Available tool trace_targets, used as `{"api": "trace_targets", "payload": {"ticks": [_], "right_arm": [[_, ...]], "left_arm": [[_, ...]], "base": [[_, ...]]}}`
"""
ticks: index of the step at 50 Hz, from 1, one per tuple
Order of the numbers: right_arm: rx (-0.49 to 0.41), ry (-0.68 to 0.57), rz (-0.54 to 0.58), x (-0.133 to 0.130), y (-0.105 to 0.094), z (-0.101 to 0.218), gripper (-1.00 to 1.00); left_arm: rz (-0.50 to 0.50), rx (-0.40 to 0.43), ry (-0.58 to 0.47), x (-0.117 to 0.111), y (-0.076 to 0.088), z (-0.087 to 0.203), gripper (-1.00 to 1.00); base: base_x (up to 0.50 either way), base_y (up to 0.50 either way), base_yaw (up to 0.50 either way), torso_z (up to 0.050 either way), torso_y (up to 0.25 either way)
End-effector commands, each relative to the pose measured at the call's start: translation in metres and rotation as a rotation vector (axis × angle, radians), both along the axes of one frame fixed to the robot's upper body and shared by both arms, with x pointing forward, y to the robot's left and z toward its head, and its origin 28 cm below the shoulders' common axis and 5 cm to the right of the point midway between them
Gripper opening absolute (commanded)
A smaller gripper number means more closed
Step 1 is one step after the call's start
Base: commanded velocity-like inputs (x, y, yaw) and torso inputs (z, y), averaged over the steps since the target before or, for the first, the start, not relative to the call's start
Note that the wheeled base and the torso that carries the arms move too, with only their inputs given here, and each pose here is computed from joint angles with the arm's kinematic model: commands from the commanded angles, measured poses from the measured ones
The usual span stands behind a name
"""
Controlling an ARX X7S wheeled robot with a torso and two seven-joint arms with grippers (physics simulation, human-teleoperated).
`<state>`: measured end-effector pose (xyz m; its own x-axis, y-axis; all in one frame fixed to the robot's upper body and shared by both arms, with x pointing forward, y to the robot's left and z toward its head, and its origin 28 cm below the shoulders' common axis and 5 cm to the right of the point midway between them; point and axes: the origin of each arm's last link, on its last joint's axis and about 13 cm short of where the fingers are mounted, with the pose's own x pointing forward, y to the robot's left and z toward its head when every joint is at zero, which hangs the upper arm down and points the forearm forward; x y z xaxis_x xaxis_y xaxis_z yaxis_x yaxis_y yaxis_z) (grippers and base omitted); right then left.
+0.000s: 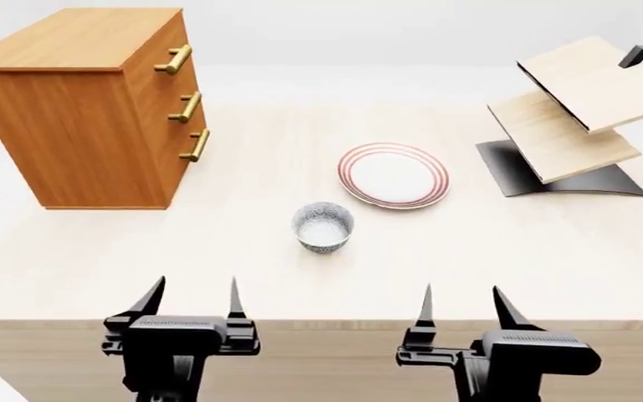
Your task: Open the top drawer of the cabinet and put the bowl in it.
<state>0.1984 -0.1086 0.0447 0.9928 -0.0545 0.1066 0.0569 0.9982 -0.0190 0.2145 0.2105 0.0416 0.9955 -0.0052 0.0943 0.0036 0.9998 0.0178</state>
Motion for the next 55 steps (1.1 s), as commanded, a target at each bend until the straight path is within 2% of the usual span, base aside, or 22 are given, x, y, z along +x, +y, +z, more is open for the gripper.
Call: {"api": "trace_targets", "payload": {"ticks": [1,11,17,22,29,41,55], "right_arm": [[-0.001,-0.009,0.003,-0.003,-0.007,0.025,1.00],[-0.063,-0.032,0.048,-0.004,-0.022,0.110,1.00],[-0.092,-0.044,0.046,-0.002,-0.027,0.142,1.00],[-0.104,-0.050,0.047,0.000,-0.028,0.162,1.00],[-0.104,-0.066,0.040,0.003,-0.031,0.177,1.00],[-0.115,-0.091,0.039,0.001,-0.032,0.186,1.00],[-0.114,-0.094,0.033,0.002,-0.033,0.188,1.00]], "left_arm": [[-0.010,-0.004,-0.028,0.006,0.006,0.030,1.00],[-0.069,0.056,-0.045,0.021,0.023,0.112,1.00],[-0.072,0.090,-0.075,0.028,0.030,0.151,1.00],[-0.070,0.122,-0.093,0.034,0.034,0.173,1.00],[-0.071,0.156,-0.126,0.037,0.035,0.189,1.00],[-0.071,0.183,-0.158,0.038,0.034,0.202,1.00],[-0.068,0.196,-0.166,0.040,0.034,0.203,1.00]], "base": [[0.00,0.00,0.00,0.000,0.000],[0.00,0.00,0.00,0.000,0.000],[0.00,0.00,0.00,0.000,0.000],[0.00,0.00,0.00,0.000,0.000],[0.03,0.00,0.00,0.000,0.000],[0.49,0.00,0.00,0.000,0.000],[0.50,0.00,0.00,0.000,0.000]]}}
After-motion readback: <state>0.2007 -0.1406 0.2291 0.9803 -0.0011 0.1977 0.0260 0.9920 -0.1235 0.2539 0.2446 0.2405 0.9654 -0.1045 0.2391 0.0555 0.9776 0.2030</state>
